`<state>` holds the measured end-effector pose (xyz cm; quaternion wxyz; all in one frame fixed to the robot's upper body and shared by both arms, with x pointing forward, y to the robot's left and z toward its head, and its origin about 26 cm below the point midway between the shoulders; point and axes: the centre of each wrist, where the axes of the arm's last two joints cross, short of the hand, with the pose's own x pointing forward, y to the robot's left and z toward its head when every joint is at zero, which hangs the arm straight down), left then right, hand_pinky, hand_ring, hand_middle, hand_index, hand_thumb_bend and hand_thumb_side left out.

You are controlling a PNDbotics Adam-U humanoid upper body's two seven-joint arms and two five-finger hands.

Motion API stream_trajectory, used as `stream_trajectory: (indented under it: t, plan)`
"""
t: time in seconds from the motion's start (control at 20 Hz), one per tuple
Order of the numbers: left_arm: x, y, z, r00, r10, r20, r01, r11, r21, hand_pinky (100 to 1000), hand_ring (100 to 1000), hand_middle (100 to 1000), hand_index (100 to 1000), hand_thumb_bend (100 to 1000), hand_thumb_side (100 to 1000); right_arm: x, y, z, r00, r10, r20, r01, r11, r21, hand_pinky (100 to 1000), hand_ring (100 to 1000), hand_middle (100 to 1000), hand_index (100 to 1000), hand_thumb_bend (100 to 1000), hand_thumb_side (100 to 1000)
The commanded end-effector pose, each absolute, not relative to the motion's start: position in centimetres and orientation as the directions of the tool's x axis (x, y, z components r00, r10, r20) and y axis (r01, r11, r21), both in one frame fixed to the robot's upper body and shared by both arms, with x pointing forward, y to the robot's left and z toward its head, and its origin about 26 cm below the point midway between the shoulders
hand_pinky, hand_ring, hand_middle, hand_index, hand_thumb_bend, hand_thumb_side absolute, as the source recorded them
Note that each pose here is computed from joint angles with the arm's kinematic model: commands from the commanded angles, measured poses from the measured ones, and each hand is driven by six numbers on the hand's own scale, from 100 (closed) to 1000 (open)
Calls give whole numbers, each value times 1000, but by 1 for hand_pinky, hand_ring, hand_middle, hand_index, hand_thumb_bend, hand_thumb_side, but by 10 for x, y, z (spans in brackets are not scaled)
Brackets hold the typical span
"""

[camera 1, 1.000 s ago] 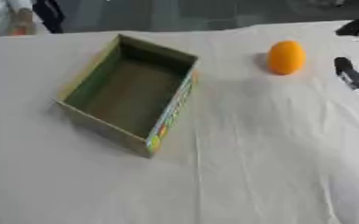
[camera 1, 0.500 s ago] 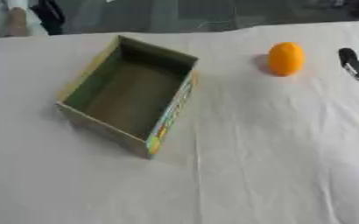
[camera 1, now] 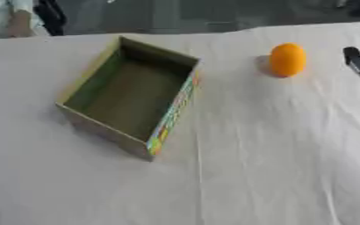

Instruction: Pick up objects on the table and place them in the box.

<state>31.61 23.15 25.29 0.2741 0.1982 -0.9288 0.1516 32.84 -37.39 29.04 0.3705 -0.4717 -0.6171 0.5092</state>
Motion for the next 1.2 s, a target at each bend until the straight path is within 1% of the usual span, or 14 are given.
stream_trajectory:
  t: [0.05,0.1,0.15,0.2,0.3,0.4,0.55,0.65,0.75,0.8,0.85,1.0,1.05,1.2]
  plan:
    - [312,232,260,-788,-286,546,-443,879,-179,655,626,559,799,132,949,325,-378,306,-258,966,-10,277,64,-959,1000,996,820,1000,100,535]
    - [312,232,260,-788,-286,546,-443,879,-179,656,625,559,799,133,950,326,-378,306,-251,968,5,284,78,-956,1000,1000,804,1000,100,701]
    - [312,232,260,-787,-286,546,-443,879,-179,656,625,559,799,133,949,326,-379,305,-241,970,21,292,93,-952,1000,1000,800,1000,100,806]
    - [312,232,260,-788,-286,546,-442,879,-178,656,625,559,799,134,950,327,-381,303,-224,974,44,301,112,-947,1000,1000,800,1000,100,1000]
    - [312,232,260,-788,-286,545,-441,880,-176,657,625,559,798,136,951,329,-382,297,-184,979,92,309,147,-940,1000,998,826,1000,100,1000]
    - [312,232,260,-788,-286,545,-440,881,-174,657,625,558,795,135,953,330,-382,295,-136,979,149,329,187,-926,1000,966,837,1000,100,1000]
    - [312,232,260,-788,-286,546,-440,881,-172,657,624,557,792,134,954,330,-381,295,-65,974,216,398,224,-890,978,921,790,932,100,1000]
    - [312,232,260,-788,-286,546,-440,882,-172,657,624,557,791,133,955,330,-379,296,-48,969,244,450,239,-860,953,914,765,926,100,737]
    - [312,232,260,-788,-285,545,-438,883,-171,656,624,556,791,132,957,329,-377,294,-48,976,215,463,212,-860,939,925,742,944,100,702]
    - [312,232,260,-788,-285,545,-437,883,-171,656,623,556,790,129,959,330,-377,293,-47,982,181,457,182,-871,941,929,766,935,100,690]
    - [312,231,260,-789,-284,545,-436,883,-171,656,623,556,790,129,960,330,-377,292,-50,988,145,438,153,-886,945,938,793,935,100,694]
    - [312,231,260,-789,-283,546,-434,885,-169,655,623,555,790,127,961,335,-379,294,-67,995,78,373,98,-922,969,980,850,958,100,769]
    - [312,231,260,-788,-283,546,-434,885,-168,655,622,555,790,125,962,336,-380,295,-72,996,57,350,79,-934,998,1000,879,967,100,805]
    - [312,231,261,-789,-282,546,-433,886,-167,655,622,555,790,124,962,344,-385,297,-99,995,4,246,28,-969,1000,1000,920,1000,100,782]
